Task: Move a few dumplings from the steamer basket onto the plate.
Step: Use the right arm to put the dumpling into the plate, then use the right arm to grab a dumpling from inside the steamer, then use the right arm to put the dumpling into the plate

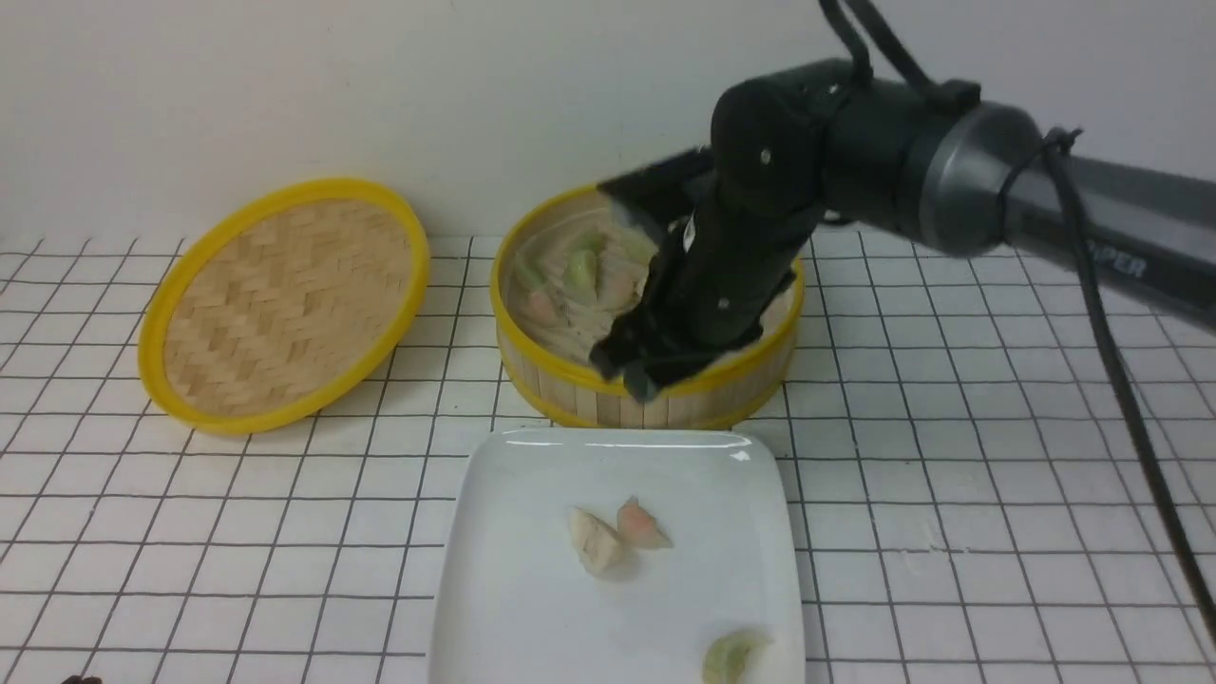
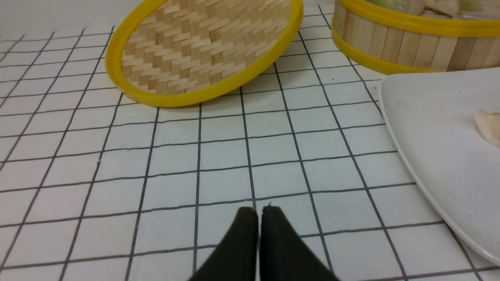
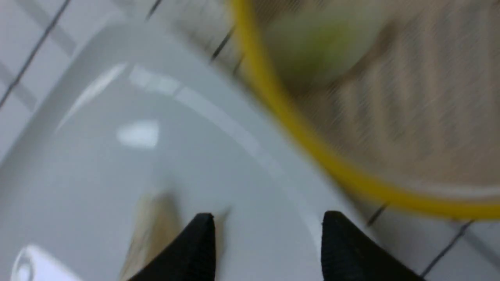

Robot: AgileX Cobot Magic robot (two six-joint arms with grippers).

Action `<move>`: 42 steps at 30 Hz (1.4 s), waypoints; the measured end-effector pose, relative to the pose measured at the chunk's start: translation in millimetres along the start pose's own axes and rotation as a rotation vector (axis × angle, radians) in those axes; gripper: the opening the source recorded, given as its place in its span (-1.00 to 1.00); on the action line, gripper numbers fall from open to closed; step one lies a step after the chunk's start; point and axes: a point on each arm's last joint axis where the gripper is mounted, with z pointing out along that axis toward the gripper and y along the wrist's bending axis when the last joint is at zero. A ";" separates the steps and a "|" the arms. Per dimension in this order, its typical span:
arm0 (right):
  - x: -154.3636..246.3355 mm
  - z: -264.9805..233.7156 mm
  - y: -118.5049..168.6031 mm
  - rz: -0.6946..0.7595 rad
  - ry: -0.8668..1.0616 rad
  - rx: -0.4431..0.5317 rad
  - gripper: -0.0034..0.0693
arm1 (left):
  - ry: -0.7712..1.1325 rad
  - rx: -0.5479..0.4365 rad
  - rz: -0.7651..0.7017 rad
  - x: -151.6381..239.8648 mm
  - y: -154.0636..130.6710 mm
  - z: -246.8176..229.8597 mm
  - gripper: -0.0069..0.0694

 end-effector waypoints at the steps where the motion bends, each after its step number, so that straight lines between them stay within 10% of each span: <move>1: -7.0 1.7 -10.3 0.023 -0.024 0.017 0.09 | 0.000 0.000 0.000 0.0 0.0 0.0 -0.84; 17: -41.2 98.7 -79.2 0.066 -0.085 0.108 0.09 | 0.000 0.000 0.000 0.0 0.0 0.0 -0.84; 23: -34.6 115.5 -82.8 0.052 -0.047 0.132 -0.40 | 0.000 0.000 0.000 0.0 0.0 0.0 -0.84; 33: -48.0 40.5 -71.4 0.072 -0.038 0.086 -0.55 | 0.000 0.000 0.000 0.0 0.0 0.0 -0.84; 42: -1.5 -40.5 -5.5 0.058 0.051 -0.115 -0.55 | 0.000 0.000 0.000 0.0 0.0 0.0 -0.84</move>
